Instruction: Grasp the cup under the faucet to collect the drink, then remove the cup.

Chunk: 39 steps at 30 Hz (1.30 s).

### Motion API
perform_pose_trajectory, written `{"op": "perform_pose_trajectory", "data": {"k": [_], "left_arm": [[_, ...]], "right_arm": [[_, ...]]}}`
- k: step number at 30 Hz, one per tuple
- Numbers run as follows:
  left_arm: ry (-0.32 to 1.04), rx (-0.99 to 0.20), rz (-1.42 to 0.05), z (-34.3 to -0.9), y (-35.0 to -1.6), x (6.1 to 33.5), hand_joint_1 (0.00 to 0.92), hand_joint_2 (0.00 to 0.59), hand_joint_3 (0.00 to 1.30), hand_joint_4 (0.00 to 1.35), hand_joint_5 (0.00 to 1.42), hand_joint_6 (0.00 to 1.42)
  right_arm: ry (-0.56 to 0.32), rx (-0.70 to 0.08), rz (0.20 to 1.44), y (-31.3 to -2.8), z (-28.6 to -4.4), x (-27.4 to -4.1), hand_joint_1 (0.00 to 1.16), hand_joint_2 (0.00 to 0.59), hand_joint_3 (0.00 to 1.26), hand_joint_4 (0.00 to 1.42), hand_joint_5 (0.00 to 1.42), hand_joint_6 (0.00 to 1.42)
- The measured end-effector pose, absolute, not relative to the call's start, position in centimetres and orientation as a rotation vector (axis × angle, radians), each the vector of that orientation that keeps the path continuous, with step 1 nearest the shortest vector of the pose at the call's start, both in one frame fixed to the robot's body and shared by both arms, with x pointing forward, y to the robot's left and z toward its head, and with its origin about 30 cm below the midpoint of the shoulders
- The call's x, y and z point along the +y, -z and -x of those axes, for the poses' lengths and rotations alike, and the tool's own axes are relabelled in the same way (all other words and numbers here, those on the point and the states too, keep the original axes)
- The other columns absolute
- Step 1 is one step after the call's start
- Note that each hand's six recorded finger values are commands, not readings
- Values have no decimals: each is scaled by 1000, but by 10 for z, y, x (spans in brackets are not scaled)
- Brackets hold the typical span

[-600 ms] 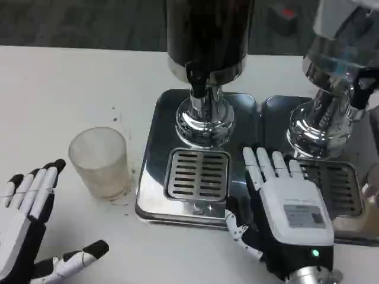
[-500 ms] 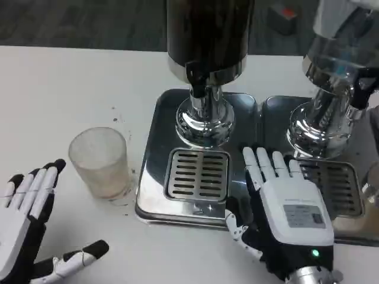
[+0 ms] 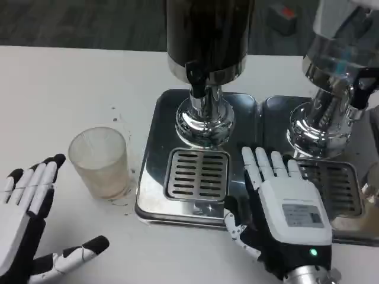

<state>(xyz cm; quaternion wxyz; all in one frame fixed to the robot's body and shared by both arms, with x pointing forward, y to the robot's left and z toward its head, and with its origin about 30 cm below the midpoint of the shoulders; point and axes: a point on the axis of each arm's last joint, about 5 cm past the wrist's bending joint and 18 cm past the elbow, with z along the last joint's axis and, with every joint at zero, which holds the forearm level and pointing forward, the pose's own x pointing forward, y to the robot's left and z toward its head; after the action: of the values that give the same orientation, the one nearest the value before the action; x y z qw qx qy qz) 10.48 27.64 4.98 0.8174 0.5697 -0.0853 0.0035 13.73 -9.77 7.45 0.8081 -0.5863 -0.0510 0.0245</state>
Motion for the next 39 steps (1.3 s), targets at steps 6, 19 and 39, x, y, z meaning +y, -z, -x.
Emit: {"op": "perform_pose_trajectory", "data": {"k": [6, 19, 39], "left_arm": [[-38, -183, -1201, -107, -52, 279, 0, 89, 4, 0, 78, 0], [-160, -269, -1097, -159, -71, 284, 0, 73, 0, 0, 2, 0], [55, -95, -852, -194, -46, 278, 0, 0, 0, 0, 0, 0]], "right_arm": [[-52, -106, 1241, -74, -140, -95, 381, 544, 0, 0, 0, 0], [-51, -91, 1233, -72, -140, -94, 381, 544, 0, 0, 0, 0], [-64, -85, 1250, -74, -141, -97, 381, 544, 0, 0, 0, 0]]}}
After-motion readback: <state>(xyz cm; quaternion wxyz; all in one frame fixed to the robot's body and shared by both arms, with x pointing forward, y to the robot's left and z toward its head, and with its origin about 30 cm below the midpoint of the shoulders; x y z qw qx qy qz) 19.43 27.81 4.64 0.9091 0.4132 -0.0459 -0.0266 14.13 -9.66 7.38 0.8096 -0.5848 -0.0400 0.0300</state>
